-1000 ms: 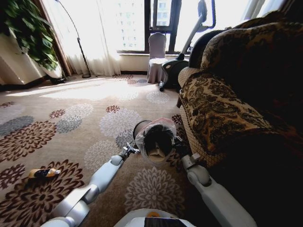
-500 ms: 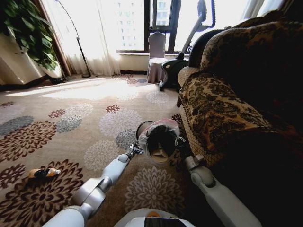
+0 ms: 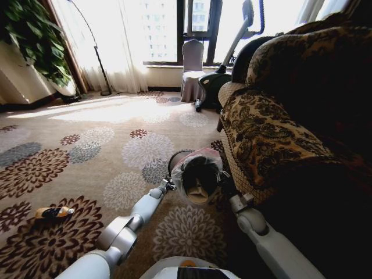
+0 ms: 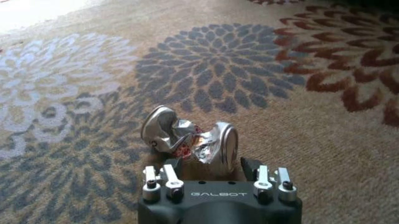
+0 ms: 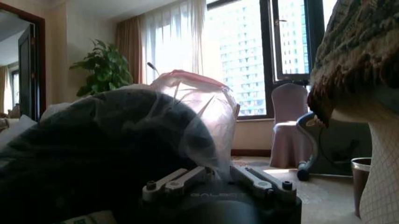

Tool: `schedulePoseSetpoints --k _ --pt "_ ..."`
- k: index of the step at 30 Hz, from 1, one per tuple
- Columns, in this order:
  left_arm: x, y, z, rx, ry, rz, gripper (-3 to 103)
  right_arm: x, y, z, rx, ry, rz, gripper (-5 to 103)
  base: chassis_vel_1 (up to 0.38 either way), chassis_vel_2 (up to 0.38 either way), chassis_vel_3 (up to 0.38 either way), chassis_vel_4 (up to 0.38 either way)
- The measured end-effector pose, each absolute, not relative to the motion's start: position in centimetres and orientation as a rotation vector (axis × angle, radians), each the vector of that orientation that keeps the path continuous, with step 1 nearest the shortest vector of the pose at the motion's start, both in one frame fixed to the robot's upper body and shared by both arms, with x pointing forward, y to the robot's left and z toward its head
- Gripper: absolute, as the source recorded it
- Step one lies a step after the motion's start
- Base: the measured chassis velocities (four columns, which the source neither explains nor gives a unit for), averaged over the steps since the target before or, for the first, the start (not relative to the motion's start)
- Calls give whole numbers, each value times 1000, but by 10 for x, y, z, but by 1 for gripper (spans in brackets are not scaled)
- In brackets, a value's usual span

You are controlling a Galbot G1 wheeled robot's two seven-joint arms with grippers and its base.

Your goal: Pick up the trash from the ground and place it into the trash bin.

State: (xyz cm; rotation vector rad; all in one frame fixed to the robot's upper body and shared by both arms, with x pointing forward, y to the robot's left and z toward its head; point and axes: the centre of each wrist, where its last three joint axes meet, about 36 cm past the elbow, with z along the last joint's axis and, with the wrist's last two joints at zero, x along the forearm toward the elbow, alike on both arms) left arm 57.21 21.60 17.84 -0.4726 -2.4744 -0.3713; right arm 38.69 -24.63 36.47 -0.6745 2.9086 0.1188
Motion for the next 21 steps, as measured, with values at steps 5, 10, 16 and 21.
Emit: schedulePoseSetpoints --k 5,10,16,21 --pt "572 225 178 -480 -2471 -366 49 383 -246 364 -677 2910 119 0 0 0 0 0" --pt "569 228 176 -489 -2476 -353 28 382 -248 367 -681 2905 112 0 0 0 0 0" --pt "568 226 177 -499 -2483 -338 17 381 -248 367 -681 2906 112 0 0 0 0 0" --pt "562 228 179 -479 -2495 -300 14 379 -247 366 -682 2907 120 0 0 0 0 0"
